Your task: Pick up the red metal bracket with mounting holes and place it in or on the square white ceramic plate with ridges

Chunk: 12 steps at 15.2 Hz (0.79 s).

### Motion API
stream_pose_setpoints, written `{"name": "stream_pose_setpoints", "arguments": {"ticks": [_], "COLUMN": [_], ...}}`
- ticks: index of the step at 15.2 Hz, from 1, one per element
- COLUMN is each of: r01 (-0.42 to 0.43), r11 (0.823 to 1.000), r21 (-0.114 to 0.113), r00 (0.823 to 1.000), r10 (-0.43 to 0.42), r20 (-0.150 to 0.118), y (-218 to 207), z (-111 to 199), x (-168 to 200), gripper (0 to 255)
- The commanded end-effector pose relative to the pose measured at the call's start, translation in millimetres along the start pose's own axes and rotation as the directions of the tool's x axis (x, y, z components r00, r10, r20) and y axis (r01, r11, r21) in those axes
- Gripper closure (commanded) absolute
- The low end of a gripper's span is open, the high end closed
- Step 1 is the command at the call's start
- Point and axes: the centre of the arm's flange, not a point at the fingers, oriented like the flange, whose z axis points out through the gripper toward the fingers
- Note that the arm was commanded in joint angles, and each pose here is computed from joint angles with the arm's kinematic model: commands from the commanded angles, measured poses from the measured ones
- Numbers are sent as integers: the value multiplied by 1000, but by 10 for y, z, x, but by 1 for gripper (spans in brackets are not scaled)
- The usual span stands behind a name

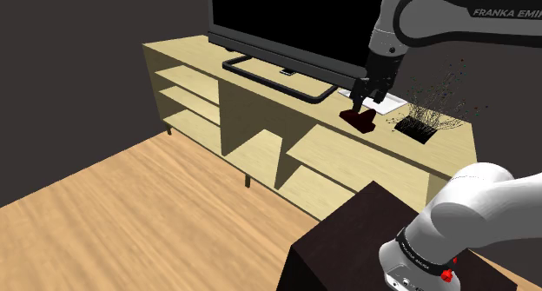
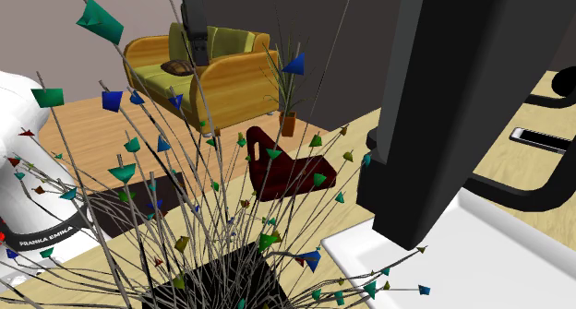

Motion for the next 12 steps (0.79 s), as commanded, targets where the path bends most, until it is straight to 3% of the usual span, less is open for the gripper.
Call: {"name": "stream_pose_setpoints", "arguments": {"ticks": [1,12], "r01": [0,-35], "r11": [1000,997], "r21": [0,69], "r00": [1000,999], "r10": [0,34], "r20": [0,18], "y": [0,1125], "z": [0,717], "x": [0,776], "gripper": [0,0]}}
